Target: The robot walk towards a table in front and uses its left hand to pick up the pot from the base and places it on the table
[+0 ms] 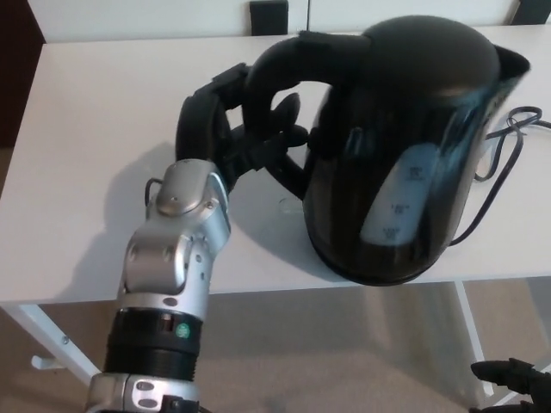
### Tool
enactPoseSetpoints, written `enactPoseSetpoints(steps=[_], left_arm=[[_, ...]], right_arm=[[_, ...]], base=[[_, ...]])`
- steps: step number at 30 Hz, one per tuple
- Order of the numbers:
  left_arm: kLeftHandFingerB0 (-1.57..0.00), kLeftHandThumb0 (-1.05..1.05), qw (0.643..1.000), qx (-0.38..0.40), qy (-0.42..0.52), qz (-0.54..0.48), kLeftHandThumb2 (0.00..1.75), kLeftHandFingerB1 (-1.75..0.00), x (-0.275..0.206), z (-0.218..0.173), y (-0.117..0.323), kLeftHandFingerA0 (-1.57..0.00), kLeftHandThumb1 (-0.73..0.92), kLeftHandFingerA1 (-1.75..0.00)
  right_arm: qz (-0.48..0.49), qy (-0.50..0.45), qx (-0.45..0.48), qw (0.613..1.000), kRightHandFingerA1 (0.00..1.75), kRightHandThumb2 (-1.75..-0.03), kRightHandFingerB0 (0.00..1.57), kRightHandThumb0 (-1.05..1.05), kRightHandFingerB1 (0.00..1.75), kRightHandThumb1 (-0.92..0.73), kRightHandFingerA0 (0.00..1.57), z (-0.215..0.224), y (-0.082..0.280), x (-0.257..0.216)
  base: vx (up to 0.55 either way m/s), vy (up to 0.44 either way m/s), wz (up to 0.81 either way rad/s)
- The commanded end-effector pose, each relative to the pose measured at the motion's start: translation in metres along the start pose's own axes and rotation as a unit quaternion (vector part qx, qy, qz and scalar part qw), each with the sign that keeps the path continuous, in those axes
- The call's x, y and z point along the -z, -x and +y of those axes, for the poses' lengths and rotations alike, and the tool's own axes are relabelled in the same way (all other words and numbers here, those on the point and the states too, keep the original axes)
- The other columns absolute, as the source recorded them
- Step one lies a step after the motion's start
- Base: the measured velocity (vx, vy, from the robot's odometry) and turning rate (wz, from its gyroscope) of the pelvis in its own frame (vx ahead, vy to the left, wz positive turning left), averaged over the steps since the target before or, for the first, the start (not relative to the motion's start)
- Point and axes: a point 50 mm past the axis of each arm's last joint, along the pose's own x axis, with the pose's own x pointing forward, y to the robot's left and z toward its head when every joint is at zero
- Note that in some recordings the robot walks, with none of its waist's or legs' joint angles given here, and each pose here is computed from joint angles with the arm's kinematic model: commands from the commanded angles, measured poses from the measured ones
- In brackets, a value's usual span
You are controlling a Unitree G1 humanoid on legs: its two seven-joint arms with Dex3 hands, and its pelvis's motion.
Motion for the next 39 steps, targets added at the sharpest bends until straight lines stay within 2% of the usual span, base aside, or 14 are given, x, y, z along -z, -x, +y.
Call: enactPoseSetpoints(steps=[1,9,10,15,19,21,25,26,27,28,31,33,34,39], left_arm=[[-0.79,-0.19,0.972,0.076,0.221,0.010,0.65,-0.98,-0.030,-0.043,0.008,-0.94,0.74,-1.48],[-0.71,-0.21,0.967,0.100,0.233,-0.038,0.63,-0.90,-0.067,-0.028,0.006,-0.92,0.79,-1.46],[-0.77,-0.20,0.968,0.099,0.226,-0.041,0.64,-0.93,-0.072,-0.024,0.005,-0.98,0.79,-1.41],[-0.74,-0.20,0.970,0.091,0.218,-0.056,0.65,-1.00,-0.089,-0.009,0.005,-0.97,0.85,-1.37],[-0.68,-0.23,0.971,0.090,0.209,-0.067,0.68,-0.95,-0.102,0.007,0.005,-0.94,0.84,-1.47],[-0.67,-0.26,0.974,0.075,0.201,-0.072,0.67,-0.90,-0.108,0.018,0.005,-0.97,0.81,-1.45],[-0.63,-0.20,0.982,0.040,0.164,-0.081,0.65,-1.01,-0.110,0.037,0.007,-0.84,0.87,-1.56],[-0.70,-0.28,0.985,0.038,0.144,-0.085,0.87,-1.06,-0.110,0.042,0.008,-0.96,0.77,-1.43],[-0.70,-0.11,0.989,0.018,0.122,-0.086,0.69,-1.12,-0.108,0.054,0.008,-0.83,0.83,-1.59],[-0.68,-0.09,0.990,0.006,0.113,-0.086,0.66,-1.06,-0.107,0.060,0.007,-0.82,0.82,-1.60],[-0.71,-0.10,0.993,-0.018,0.080,-0.086,0.73,-1.13,-0.104,0.071,0.008,-0.89,0.84,-1.60],[-0.57,-0.10,0.994,-0.031,0.072,-0.081,0.69,-1.12,-0.102,0.080,0.006,-0.82,0.86,-1.66],[-0.57,-0.10,0.994,-0.034,0.066,-0.080,0.69,-1.04,-0.101,0.084,0.006,-0.83,0.87,-1.64],[-0.65,-0.13,0.994,-0.062,0.040,-0.085,0.67,-1.02,-0.102,0.099,0.003,-0.86,0.83,-1.57]], right_arm=[[0.019,0.015,0.002,1.000,0.60,-0.87,0.34,-0.44,0.52,-0.50,0.50,-0.001,0.004,0.009],[0.016,0.029,0.001,0.999,0.60,-0.87,0.36,-0.45,0.53,-0.51,0.49,-0.003,0.003,0.006],[0.016,0.025,0.000,1.000,0.59,-0.87,0.35,-0.45,0.53,-0.51,0.48,-0.004,0.002,0.005],[0.015,0.034,0.001,0.999,0.60,-0.87,0.42,-0.45,0.55,-0.52,0.51,-0.003,0.002,0.005],[0.016,0.035,0.000,0.999,0.61,-0.87,0.41,-0.45,0.54,-0.52,0.52,-0.002,0.001,0.005],[0.015,0.030,0.001,0.999,0.60,-0.87,0.40,-0.44,0.54,-0.51,0.51,-0.003,0.001,0.004],[0.013,0.035,0.000,0.999,0.61,-0.87,0.42,-0.45,0.55,-0.51,0.51,-0.004,0.001,0.004],[0.014,0.039,0.000,0.999,0.61,-0.87,0.42,-0.45,0.55,-0.52,0.52,-0.004,0.001,0.004],[0.015,0.042,-0.001,0.999,0.61,-0.87,0.44,-0.45,0.55,-0.52,0.53,-0.003,0.001,0.004],[0.016,0.044,-0.001,0.999,0.61,-0.87,0.43,-0.45,0.55,-0.52,0.53,-0.003,0.001,0.004],[0.013,0.043,-0.002,0.999,0.61,-0.87,0.42,-0.45,0.55,-0.52,0.52,-0.002,0.002,0.004],[0.014,0.041,-0.004,0.999,0.61,-0.87,0.43,-0.45,0.55,-0.52,0.52,-0.002,0.002,0.005],[0.014,0.041,-0.003,0.999,0.61,-0.88,0.42,-0.45,0.55,-0.52,0.52,-0.002,0.002,0.004],[0.013,0.044,-0.002,0.999,0.60,-0.87,0.41,-0.44,0.54,-0.52,0.52,-0.003,0.000,0.002]], base=[[0.00,0.000,0.00],[0.00,0.000,0.00],[0.00,0.000,0.00],[0.00,0.000,0.00],[0.00,0.000,0.00],[0.00,0.000,0.00],[0.00,0.000,0.00],[0.00,0.000,0.00],[0.00,0.000,0.00],[0.00,0.000,0.00],[0.00,0.000,0.00],[0.00,0.000,0.00],[0.00,0.000,0.00],[0.00,0.000,0.00]])
